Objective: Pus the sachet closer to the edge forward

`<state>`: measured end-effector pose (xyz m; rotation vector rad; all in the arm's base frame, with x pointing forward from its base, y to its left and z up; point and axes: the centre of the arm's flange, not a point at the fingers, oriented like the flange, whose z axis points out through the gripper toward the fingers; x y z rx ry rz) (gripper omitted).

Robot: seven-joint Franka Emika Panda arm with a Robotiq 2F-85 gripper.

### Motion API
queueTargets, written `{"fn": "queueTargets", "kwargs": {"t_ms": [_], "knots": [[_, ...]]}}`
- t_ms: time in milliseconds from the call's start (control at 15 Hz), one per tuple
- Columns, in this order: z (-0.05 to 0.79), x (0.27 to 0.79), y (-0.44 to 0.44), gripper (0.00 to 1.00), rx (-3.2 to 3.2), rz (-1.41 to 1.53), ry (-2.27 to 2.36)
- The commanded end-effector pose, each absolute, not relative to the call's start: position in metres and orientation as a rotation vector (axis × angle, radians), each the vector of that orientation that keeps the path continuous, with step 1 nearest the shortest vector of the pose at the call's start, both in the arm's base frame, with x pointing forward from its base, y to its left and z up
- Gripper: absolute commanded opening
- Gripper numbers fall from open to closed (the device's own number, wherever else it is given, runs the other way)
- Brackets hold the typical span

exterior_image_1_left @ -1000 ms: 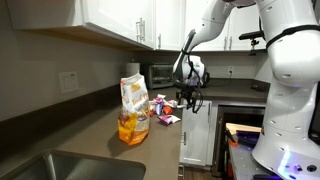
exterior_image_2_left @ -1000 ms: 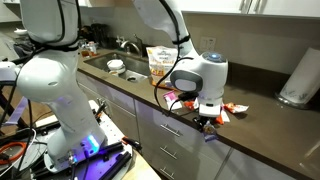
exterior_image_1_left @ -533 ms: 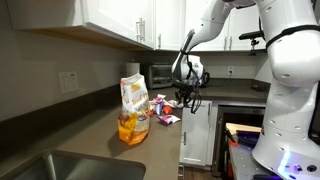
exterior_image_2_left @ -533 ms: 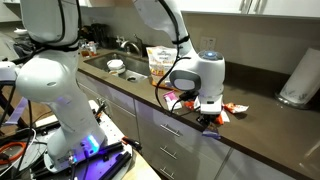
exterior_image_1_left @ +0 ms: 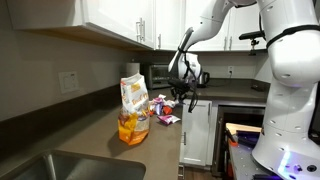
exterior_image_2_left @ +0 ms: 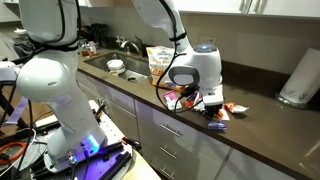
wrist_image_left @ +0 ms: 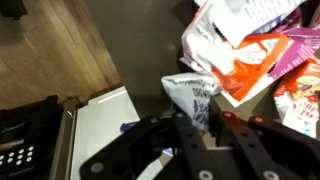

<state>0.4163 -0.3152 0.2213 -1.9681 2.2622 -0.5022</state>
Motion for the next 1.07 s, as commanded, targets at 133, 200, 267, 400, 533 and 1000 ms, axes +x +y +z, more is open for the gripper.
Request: {"fn": "queueTargets", "kwargs": {"t_ms": [133, 200, 267, 400, 533, 1000], "knots": [[0.248, 0.432, -0.301, 0.06, -2.060, -0.600, 2.134], [0.250, 0.435, -0.300, 0.06, -2.061, -0.601, 2.122], [0.251, 0.437, -0.299, 0.06, -2.064, -0.605, 2.107], [0.253, 0.445, -0.294, 0.06, -2.070, -0.599, 2.081], [0.254, 0.455, -0.285, 0.06, -2.095, -0.604, 2.041], [0.261, 0.487, -0.266, 0.54, -2.210, -0.505, 1.937]]}}
